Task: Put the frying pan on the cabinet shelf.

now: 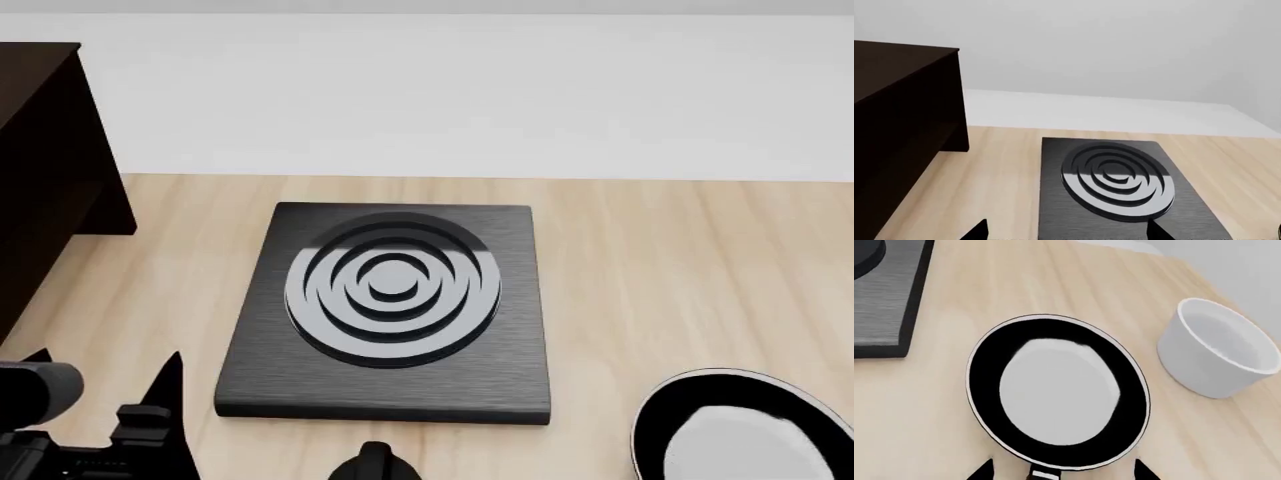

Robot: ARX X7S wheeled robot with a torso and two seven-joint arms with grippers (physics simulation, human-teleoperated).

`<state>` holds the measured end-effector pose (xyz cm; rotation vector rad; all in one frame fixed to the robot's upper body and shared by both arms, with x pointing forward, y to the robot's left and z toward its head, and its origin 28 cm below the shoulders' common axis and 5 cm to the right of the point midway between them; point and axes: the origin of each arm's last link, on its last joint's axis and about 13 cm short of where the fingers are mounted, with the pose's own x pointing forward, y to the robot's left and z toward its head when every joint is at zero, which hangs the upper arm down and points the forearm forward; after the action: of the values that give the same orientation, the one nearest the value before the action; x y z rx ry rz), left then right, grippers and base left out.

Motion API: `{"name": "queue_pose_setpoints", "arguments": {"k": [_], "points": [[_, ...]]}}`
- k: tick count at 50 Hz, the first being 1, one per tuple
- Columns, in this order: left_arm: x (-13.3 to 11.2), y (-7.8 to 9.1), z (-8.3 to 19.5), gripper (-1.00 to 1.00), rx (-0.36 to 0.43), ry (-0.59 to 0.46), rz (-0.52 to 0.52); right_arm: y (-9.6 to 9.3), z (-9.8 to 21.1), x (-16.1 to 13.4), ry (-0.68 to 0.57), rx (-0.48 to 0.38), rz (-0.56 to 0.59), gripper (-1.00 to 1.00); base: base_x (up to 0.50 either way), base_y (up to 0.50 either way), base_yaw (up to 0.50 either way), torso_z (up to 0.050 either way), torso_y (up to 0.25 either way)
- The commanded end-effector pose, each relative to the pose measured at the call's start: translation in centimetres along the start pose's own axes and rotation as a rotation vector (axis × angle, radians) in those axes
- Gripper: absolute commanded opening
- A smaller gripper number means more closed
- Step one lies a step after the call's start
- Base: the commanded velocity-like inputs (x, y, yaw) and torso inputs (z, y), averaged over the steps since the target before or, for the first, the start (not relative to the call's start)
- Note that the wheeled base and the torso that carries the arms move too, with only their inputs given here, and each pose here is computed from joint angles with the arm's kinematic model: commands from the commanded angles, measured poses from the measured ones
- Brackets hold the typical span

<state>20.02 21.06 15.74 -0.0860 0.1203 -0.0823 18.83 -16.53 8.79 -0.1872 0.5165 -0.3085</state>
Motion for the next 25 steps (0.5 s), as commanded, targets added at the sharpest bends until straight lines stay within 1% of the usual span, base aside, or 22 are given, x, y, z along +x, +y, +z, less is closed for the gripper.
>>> {"name": "queue_pose_setpoints", "arguments": {"k": [1,3,7,8,14,16,18,19,20,25], "points": [[0.0,-0.1,0.4,1.0,0.009,-0.002,0.002,-0.1,-0.3,-1.3,0.091,-0.008,0.025,1.0,0.0,0.0,0.0,0.0,0.0],[0.0,-0.1,0.4,1.0,0.008,-0.003,0.004,-0.1,-0.5,-1.4,0.104,-0.015,0.034,1.0,0.0,0.0,0.0,0.0,0.0],[-0.1,-0.1,0.4,1.0,0.005,-0.005,0.005,0.1,-1.3,-1.2,0.17,0.009,0.069,1.0,0.0,0.0,0.0,0.0,0.0],[-0.1,-0.1,0.4,1.0,0.004,-0.006,0.005,0.1,-1.4,-1.2,0.177,-0.002,0.078,1.0,0.0,0.0,0.0,0.0,0.0],[0.0,0.0,0.3,1.0,0.005,-0.003,0.004,0.2,-1.6,-1.5,0.2,0.001,0.091,1.0,0.0,0.0,0.0,0.0,0.0],[0.1,-0.1,0.2,1.0,0.007,-0.002,0.002,0.3,-1.7,-1.8,0.222,0.012,0.103,1.0,0.0,0.0,0.0,0.0,0.0],[0.1,-0.1,0.2,1.0,0.009,-0.001,0.001,0.4,-1.6,-1.7,0.216,0.023,0.114,1.0,0.0,0.0,0.0,0.0,0.0],[0.1,-0.1,0.2,1.0,0.011,0.001,0.001,0.5,-1.6,-1.7,0.221,0.043,0.114,1.0,0.0,0.0,0.0,0.0,0.0],[0.1,-0.1,0.2,1.0,0.011,0.001,0.002,0.5,-1.7,-1.6,0.225,0.032,0.116,1.0,0.0,0.0,0.0,0.0,0.0],[0.0,-0.2,0.2,1.0,0.012,0.003,0.002,0.5,-2.3,-1.3,0.254,0.046,0.121,1.0,0.0,0.0,0.0,0.0,0.0]]}}
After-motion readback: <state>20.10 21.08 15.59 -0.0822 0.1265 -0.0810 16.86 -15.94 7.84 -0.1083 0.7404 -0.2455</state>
